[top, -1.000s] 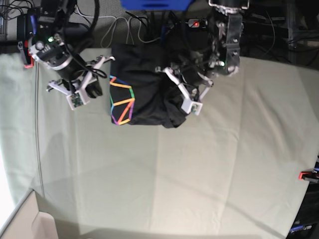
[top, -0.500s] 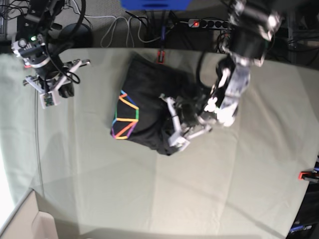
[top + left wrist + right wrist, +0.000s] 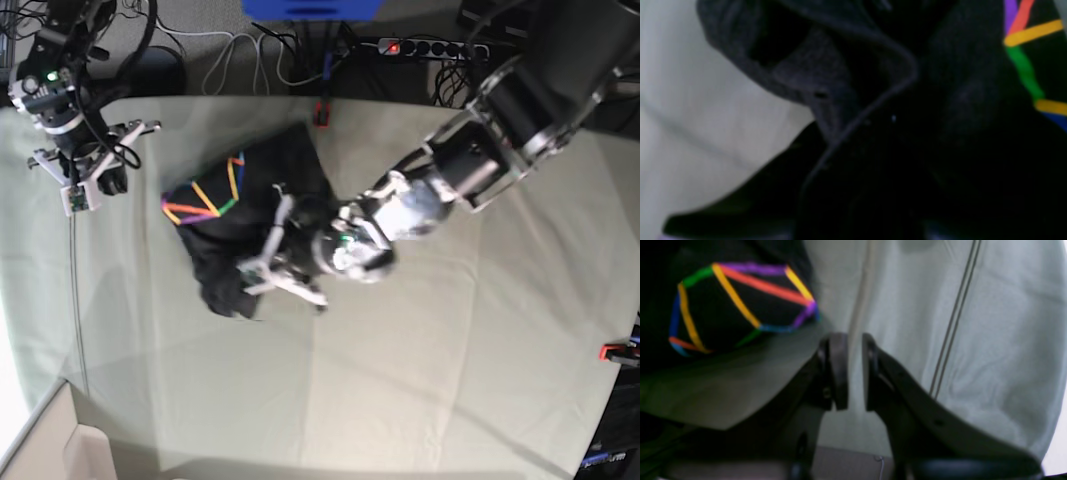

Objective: Layout the t-shirt on the table in an organized manner, then fold the t-shirt properly
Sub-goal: 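Press and flatten the folded shirt with the left gripper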

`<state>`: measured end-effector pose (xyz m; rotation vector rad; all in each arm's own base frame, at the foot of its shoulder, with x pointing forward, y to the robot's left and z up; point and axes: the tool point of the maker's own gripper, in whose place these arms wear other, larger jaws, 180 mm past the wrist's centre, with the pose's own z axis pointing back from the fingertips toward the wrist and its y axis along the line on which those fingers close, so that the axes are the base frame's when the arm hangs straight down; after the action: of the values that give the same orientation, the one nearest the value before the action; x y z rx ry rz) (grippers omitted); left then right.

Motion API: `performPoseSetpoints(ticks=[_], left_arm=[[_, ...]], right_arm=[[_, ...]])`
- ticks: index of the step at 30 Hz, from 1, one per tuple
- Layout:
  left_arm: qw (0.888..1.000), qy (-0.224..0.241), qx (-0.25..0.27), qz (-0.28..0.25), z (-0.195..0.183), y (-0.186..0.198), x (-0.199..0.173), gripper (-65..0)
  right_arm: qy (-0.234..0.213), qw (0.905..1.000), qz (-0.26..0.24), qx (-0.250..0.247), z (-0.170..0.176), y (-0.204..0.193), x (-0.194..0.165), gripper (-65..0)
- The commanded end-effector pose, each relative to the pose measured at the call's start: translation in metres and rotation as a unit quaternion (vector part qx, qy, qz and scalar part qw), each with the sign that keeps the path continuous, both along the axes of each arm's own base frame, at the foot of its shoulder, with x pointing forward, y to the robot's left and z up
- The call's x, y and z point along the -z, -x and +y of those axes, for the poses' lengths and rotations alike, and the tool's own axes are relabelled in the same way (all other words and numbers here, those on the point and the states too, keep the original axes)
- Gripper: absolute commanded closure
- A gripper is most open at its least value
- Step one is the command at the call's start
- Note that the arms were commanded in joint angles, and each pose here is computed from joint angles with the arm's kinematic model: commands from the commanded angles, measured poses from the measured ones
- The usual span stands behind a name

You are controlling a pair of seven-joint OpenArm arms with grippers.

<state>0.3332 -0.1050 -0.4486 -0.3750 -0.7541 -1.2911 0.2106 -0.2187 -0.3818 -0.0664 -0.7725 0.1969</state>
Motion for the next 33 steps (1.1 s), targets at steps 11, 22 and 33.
performPoseSetpoints(ticks=[11, 22, 33], left_arm=[[0.977, -0.115, 0.124, -0.126, -0.054, -0.001, 0.004, -0.5], [0.968, -0.138, 0.137, -0.156, -0.051, -0.008, 0.002, -26.8], [0.971, -0.013, 0.068, -0.230, -0.083, -0.049, -0.100, -42.7]], right_arm=[[-0.014, 0.9998, -0.013, -0.001, 0.001, -0.010, 0.001, -6.4], [-0.015, 0.9996, -0.023, -0.001, 0.002, -0.019, -0.003, -6.5], [-0.019, 0.9996, -0.022, 0.000, 0.002, -0.022, 0.000, -6.5]])
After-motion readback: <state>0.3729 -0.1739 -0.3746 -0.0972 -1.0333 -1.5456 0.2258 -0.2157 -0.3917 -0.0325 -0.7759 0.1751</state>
